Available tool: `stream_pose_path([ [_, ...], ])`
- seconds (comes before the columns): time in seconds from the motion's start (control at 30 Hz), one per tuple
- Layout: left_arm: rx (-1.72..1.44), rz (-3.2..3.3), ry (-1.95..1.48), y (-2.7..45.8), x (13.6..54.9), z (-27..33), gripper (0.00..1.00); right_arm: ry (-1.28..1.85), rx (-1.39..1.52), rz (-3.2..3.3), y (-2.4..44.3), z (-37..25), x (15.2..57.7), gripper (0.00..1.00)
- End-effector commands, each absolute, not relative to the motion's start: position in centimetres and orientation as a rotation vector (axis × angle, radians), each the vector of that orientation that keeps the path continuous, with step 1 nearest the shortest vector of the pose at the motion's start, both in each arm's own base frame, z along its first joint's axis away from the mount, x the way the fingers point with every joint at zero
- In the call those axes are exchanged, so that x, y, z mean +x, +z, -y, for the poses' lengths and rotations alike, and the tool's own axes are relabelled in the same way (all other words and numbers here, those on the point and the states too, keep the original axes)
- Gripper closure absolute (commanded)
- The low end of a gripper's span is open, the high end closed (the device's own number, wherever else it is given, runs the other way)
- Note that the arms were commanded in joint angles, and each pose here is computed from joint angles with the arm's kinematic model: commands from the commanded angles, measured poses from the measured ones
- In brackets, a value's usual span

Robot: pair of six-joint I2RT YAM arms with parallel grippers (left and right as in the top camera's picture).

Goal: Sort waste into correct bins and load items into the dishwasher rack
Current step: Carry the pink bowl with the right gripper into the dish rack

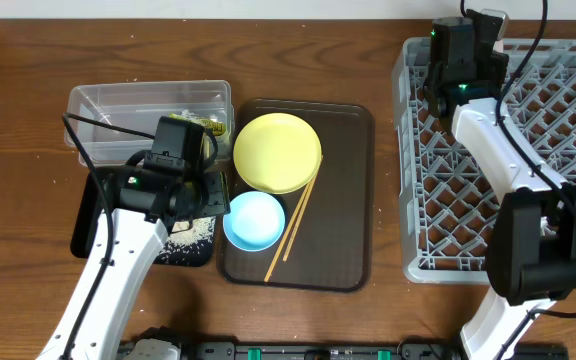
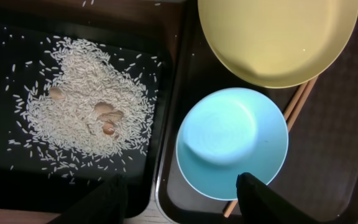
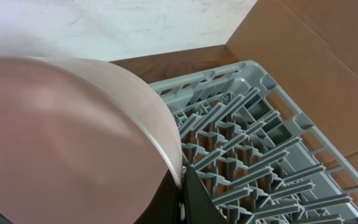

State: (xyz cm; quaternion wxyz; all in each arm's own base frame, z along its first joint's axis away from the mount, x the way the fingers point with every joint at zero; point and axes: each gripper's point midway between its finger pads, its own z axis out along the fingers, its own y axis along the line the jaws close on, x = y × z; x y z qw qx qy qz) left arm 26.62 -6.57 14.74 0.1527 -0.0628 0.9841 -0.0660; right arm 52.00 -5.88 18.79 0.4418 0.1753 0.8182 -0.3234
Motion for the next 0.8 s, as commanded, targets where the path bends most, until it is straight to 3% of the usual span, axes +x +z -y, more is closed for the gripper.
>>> stream_pose_path([
  [0.0,-0.181,-2.827,-0.156,14.6,26.4,6.0,0.41,-0.849,0.445,-2.037,17.9,6.6,52.1,0.99],
  [0.77,-0.181,-2.838,-0.152,14.6,26.2,6.0,0.41,-0.912,0.273,-2.174,15.4,2.4,50.3,0.99],
])
